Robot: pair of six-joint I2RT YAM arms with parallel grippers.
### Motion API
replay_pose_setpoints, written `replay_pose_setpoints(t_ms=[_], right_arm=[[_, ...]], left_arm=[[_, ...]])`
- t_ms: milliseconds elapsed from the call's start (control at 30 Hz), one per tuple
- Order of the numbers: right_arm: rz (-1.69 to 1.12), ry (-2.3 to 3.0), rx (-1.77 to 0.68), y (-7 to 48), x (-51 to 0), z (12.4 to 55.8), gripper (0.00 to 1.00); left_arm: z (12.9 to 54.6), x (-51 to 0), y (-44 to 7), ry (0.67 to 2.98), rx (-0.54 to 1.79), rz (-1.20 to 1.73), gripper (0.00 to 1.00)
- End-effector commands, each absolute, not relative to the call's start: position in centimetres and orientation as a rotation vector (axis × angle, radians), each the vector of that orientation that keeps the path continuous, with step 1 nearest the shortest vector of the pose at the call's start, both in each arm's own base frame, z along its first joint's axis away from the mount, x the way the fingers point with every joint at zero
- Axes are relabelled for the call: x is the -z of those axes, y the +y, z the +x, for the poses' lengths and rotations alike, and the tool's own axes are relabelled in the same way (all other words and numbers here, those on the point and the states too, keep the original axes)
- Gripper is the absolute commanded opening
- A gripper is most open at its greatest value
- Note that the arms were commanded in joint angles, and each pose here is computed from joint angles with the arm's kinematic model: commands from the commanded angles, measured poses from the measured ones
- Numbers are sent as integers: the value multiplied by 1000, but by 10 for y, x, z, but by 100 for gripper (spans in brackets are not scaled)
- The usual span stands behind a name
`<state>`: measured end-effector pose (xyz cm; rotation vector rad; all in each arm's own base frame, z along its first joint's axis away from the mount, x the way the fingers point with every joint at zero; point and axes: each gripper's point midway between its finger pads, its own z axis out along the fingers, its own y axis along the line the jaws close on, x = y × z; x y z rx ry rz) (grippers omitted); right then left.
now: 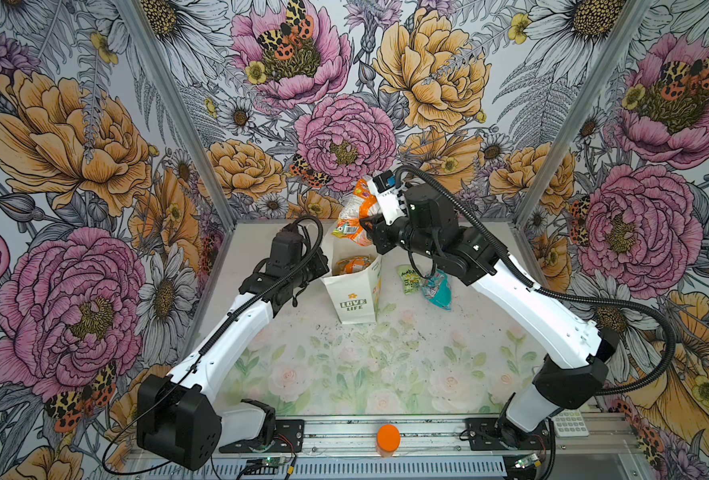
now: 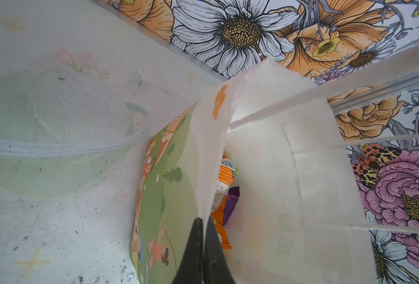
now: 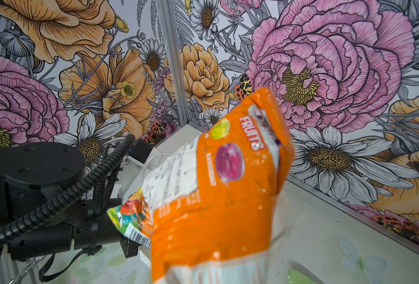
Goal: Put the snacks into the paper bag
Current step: 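Carry the orange packet with the right gripper up over the bag mouth, then lower the orange packet into the bag beside the left gripper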
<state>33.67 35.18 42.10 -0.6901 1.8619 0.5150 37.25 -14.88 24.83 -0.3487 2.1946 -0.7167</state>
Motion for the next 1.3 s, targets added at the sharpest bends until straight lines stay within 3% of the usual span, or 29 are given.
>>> replay_pose_setpoints(t_ms=[0,1267], right_arm=[[-703,1810,-459,356,-434,340,0],[-833,1970,-105,369,-333,384,0]], left_arm=[[367,-256,-148,2184,727,-348,0],[368,-256,-149,2183,727,-346,0]])
